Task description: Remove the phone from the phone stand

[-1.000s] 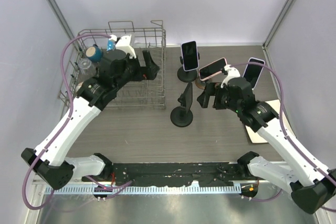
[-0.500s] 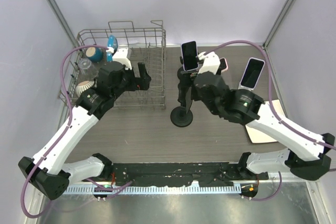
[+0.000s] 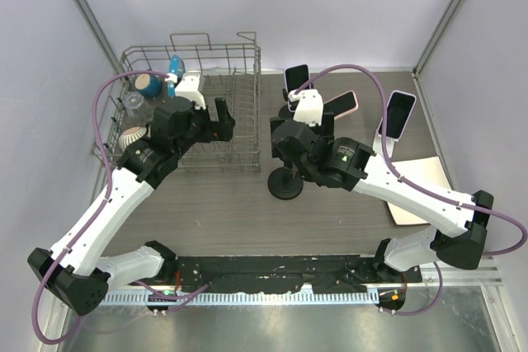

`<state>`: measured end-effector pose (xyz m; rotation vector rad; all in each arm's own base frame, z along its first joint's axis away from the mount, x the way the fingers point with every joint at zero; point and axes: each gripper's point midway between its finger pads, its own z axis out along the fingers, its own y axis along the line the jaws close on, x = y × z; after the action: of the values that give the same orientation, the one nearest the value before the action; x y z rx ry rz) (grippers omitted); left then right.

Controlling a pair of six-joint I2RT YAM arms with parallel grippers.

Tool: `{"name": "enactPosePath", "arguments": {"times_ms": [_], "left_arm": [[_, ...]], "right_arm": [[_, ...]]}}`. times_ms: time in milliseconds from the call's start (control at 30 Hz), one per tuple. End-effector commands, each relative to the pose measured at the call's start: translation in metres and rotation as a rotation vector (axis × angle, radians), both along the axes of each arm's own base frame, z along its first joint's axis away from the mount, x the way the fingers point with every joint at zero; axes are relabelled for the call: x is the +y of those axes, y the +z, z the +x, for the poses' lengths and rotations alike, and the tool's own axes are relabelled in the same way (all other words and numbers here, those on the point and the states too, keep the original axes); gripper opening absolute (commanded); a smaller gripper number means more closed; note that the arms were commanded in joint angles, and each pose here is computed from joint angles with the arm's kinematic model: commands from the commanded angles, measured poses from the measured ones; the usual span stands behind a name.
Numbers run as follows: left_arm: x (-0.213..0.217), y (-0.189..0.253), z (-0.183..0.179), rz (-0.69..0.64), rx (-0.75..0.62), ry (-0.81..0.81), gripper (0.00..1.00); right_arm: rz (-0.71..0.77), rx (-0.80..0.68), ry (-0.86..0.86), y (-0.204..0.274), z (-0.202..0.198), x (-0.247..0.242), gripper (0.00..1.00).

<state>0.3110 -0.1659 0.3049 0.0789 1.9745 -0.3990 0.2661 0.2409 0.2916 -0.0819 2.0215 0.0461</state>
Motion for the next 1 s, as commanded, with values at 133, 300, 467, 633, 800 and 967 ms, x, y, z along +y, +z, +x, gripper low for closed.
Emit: {"name": "enactPosePath", "arguments": {"times_ms": [133,300,467,633,800,967], "left_arm": [[0.004,0.02,0.004,-0.02,-0.072,0.017,1.0],[0.004,0.019,0.004,-0.021,-0.072,0.018,1.0],[0.004,0.019,0.004,-0.019,-0.072,0.018,1.0],[0.004,0.02,0.003,-0.017,-0.075,0.017,1.0],[0.004,0.021,0.003,-0.02,-0.078,0.014,1.0],[0.004,0.023,0.003,-0.019,-0.087,0.01,1.0]], "right_arm": [[0.023,-0.044,-0.055,-0.001,0.003,-0.002,0.97],[0.025,-0.045,-0.079,-0.006,0.003,-0.004,0.97],[-0.007,-0.031,-0.083,-0.014,0.005,-0.002,0.91],[-0.009,-0.024,-0.078,-0.017,0.006,0.001,0.59],[-0.013,-0.028,-0.076,-0.016,0.004,0.002,0.4],[-0.017,-0.031,-0.061,-0.017,0.002,0.002,0.26]]}}
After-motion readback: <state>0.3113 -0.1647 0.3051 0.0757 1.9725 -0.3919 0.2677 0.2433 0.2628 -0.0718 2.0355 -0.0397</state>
